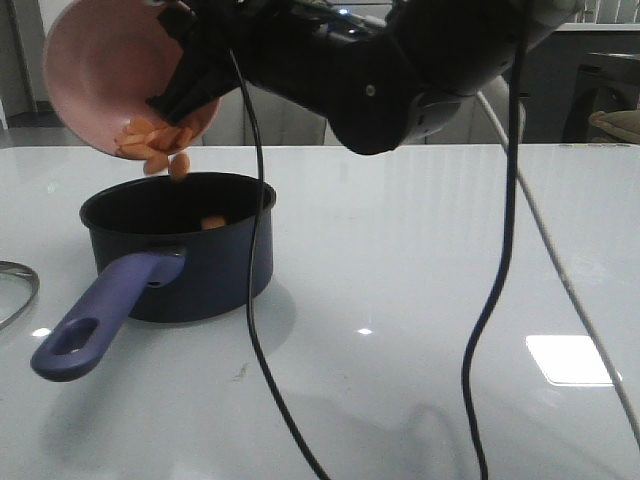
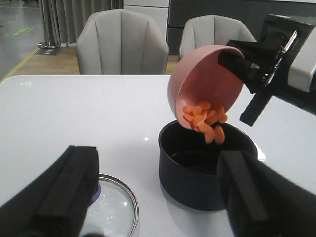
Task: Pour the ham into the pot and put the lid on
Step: 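Tilt the pink bowl with the right gripper to pour the orange slices into the saucepan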
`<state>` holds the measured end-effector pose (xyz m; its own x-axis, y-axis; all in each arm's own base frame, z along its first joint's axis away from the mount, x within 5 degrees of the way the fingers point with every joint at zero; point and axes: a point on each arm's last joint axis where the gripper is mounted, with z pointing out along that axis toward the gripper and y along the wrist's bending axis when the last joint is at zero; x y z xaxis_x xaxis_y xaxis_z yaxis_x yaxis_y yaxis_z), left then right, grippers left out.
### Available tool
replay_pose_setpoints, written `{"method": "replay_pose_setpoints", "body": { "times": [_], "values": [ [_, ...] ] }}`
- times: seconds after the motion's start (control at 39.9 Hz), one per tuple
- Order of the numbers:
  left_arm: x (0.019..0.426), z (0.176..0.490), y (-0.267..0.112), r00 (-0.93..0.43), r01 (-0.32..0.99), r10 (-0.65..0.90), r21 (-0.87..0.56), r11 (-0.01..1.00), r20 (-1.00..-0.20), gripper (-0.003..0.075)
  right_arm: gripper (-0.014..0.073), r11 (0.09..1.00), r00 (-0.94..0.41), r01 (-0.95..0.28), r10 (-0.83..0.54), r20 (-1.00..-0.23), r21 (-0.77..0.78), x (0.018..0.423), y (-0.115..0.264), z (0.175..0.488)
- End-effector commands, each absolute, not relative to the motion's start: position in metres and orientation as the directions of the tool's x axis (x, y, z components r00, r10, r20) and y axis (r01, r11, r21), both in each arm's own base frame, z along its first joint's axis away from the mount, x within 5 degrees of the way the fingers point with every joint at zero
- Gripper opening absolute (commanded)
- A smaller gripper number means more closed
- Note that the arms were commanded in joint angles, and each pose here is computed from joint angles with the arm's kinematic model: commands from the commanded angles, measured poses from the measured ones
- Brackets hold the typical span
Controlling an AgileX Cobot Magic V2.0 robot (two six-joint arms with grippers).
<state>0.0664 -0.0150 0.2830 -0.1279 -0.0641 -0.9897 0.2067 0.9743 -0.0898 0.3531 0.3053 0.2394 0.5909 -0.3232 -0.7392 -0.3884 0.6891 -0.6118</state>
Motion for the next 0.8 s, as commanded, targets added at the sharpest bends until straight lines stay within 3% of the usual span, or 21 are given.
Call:
{"method": "replay_pose_setpoints", "body": {
  "times": [0.0,0.18,0.38,0.5,0.6,0.78],
  "values": [
    [0.067,0.298,-0.015,-0.031,0.220,-0.088,-0.093,0.971,-0.996,0.0529,0.0137,0.743,0.689,-0.174,-0.377,-0.619,-0.646,0.346,0.303,0.277],
    [0.067,0.298,-0.015,-0.031,0.220,-0.088,-0.093,0.971,-0.996,0.0529,0.0137,0.765,0.693,-0.057,-0.433,-0.577,-0.642,0.348,0.302,0.265],
    [0.067,0.298,-0.015,-0.031,0.220,-0.088,-0.093,0.971,-0.996,0.0529,0.0137,0.843,0.617,-0.200,-0.287,-0.732,-0.499,0.350,0.303,0.260],
    [0.067,0.298,-0.015,-0.031,0.220,-0.088,-0.093,0.971,-0.996,0.0529,0.0137,0.859,0.629,-0.191,-0.264,-0.731,-0.475,0.350,0.302,0.262],
    [0.067,0.298,-0.015,-0.031,0.220,-0.088,-0.093,0.971,-0.996,0.0529,0.0137,0.865,0.670,-0.146,-0.271,-0.691,-0.481,0.347,0.300,0.267],
    [0.067,0.298,-0.015,-0.031,0.220,-0.088,-0.093,0.971,-0.996,0.0529,0.0137,0.778,0.745,0.014,-0.427,-0.512,-0.628,0.341,0.304,0.272]
  ]
}}
